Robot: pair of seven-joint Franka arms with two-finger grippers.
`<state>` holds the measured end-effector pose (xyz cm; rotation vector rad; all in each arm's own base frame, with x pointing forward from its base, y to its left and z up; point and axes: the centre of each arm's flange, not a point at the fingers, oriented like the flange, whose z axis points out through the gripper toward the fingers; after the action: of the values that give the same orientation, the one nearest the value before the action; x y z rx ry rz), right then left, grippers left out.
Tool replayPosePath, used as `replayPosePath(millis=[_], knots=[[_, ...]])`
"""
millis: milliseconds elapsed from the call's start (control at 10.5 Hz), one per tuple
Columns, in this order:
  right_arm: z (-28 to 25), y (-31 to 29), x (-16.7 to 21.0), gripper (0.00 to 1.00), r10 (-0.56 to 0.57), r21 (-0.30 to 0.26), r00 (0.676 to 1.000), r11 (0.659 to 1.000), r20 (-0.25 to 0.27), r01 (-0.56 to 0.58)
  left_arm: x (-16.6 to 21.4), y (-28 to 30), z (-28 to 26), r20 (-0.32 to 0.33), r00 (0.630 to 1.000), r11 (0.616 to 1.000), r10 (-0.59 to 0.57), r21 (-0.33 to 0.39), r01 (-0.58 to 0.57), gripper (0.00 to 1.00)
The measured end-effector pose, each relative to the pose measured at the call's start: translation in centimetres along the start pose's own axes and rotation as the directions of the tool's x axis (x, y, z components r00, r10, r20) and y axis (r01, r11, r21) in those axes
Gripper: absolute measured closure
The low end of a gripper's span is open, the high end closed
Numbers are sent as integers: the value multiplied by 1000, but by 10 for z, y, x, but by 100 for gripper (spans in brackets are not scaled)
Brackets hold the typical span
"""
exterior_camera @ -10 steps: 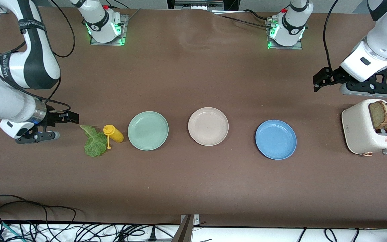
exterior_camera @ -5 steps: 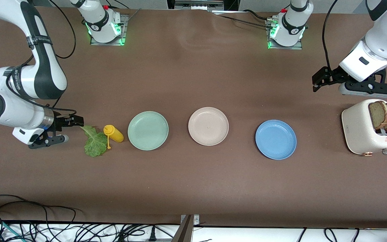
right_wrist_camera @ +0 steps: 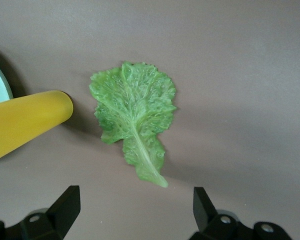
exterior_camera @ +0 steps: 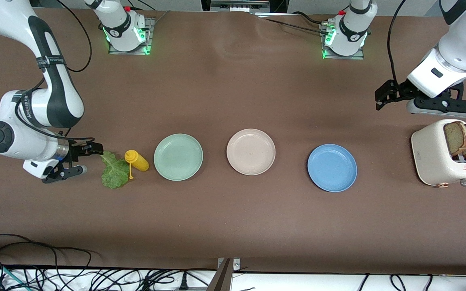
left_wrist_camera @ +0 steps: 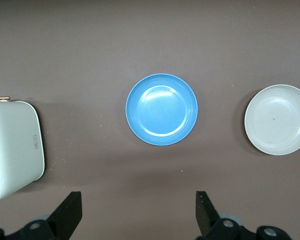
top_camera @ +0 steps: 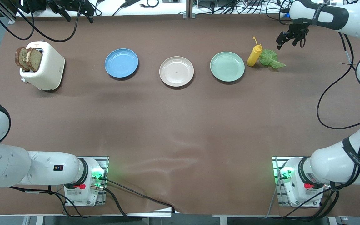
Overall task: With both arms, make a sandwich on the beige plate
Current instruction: 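Move the right gripper down over the green lettuce leaf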
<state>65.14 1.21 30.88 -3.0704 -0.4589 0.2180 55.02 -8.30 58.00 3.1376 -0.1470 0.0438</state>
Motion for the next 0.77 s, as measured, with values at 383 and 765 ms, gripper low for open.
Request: replayPosePath(millis=[383, 765], knots=[[34, 12, 0, 0, -58, 23, 998, 998, 35, 57, 0, 0, 0, 0, 1000, 1000, 0, 0, 0, 0], [61, 22, 1, 0, -88, 37, 995, 996, 46, 86, 3, -10, 6, 10, 1000, 1000, -18, 0, 18, 0]])
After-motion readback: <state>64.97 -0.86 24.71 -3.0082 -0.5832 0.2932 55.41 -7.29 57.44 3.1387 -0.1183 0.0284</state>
